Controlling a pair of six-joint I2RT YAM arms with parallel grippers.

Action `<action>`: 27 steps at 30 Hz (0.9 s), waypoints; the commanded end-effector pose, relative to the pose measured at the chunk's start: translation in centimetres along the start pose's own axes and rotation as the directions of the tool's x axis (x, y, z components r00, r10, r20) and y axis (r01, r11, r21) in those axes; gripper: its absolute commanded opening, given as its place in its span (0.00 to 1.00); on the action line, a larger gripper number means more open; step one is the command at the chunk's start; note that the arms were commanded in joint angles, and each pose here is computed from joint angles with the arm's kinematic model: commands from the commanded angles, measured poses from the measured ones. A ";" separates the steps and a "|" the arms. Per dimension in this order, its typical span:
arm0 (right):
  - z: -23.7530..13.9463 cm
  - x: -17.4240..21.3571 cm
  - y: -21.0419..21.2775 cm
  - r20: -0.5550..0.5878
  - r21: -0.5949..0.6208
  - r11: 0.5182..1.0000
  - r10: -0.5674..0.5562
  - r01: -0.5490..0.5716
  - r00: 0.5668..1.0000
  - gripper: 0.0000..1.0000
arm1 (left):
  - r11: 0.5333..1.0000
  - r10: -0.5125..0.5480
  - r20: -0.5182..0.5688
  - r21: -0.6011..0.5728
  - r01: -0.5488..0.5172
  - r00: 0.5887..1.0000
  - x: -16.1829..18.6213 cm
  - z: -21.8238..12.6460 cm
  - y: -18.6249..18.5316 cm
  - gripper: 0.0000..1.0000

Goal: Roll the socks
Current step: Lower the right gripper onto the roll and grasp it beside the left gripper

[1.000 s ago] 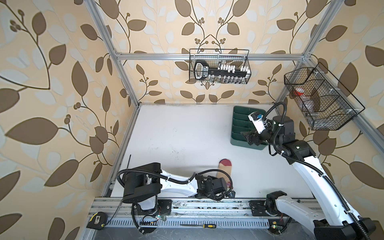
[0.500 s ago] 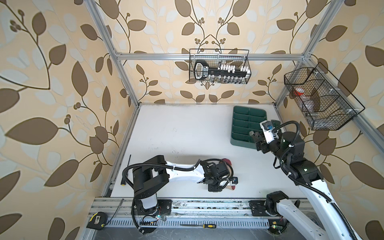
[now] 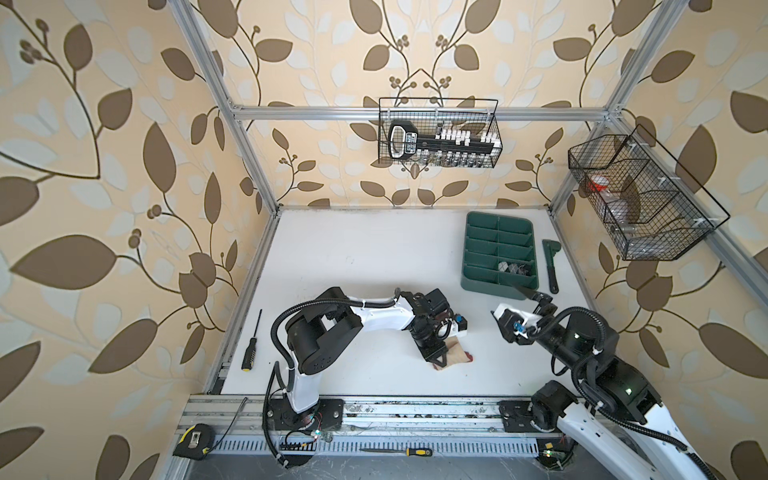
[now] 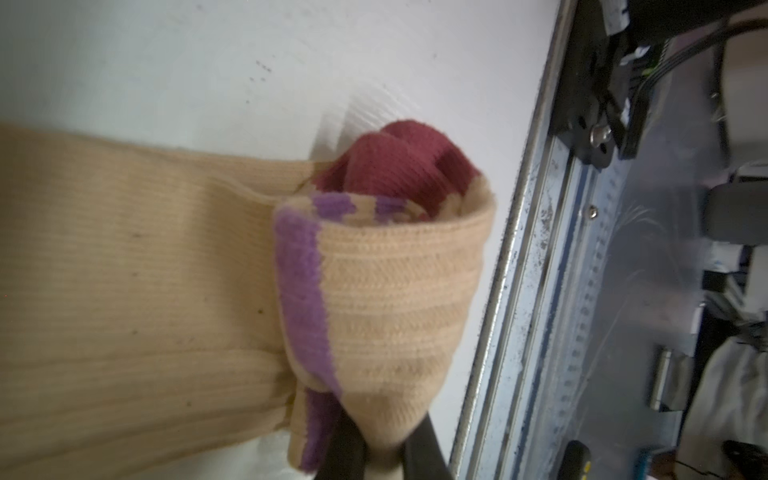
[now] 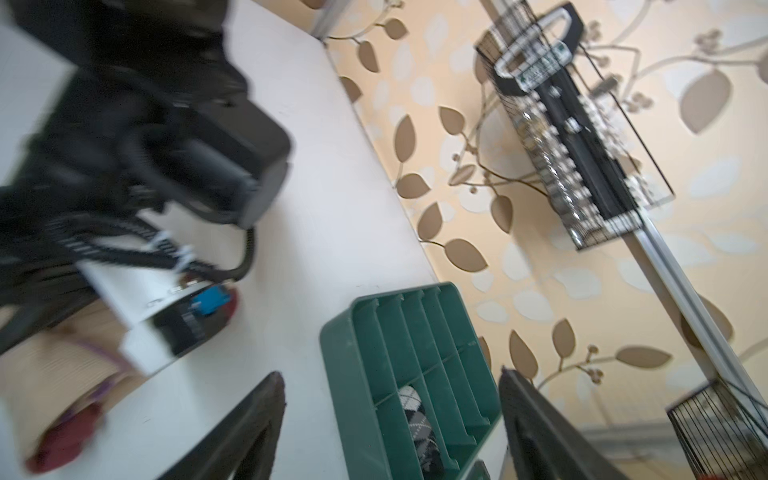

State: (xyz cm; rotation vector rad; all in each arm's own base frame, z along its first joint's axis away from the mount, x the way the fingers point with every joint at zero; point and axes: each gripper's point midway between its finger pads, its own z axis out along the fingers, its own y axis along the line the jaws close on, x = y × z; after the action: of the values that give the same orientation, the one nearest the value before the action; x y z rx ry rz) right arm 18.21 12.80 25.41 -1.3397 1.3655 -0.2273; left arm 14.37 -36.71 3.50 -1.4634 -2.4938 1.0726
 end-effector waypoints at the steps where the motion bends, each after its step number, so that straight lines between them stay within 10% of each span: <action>1: -0.3 2.1 6.4 -0.026 -0.255 0.943 -0.228 0.214 0.973 0.78 | 0.981 -0.191 -0.071 -0.010 0.191 0.979 2.5 0.8 2.4 0.00; 10: 2.1 2.6 14.9 0.011 -0.477 0.769 -0.479 0.425 0.878 0.79 | 0.970 -0.241 -0.036 0.035 0.242 0.970 1.8 0.7 2.7 0.00; 27: 10.2 5.3 18.4 -0.126 -0.494 0.836 -0.340 0.238 0.932 0.77 | 0.972 -0.232 -0.014 0.042 0.232 0.973 1.7 0.5 2.7 0.00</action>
State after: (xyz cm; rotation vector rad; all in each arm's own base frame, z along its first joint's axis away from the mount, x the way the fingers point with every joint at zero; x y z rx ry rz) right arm 16.69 19.04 4.86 -2.0487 1.4501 -0.3069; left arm 15.04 -36.69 3.65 -1.1822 -2.4731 1.2081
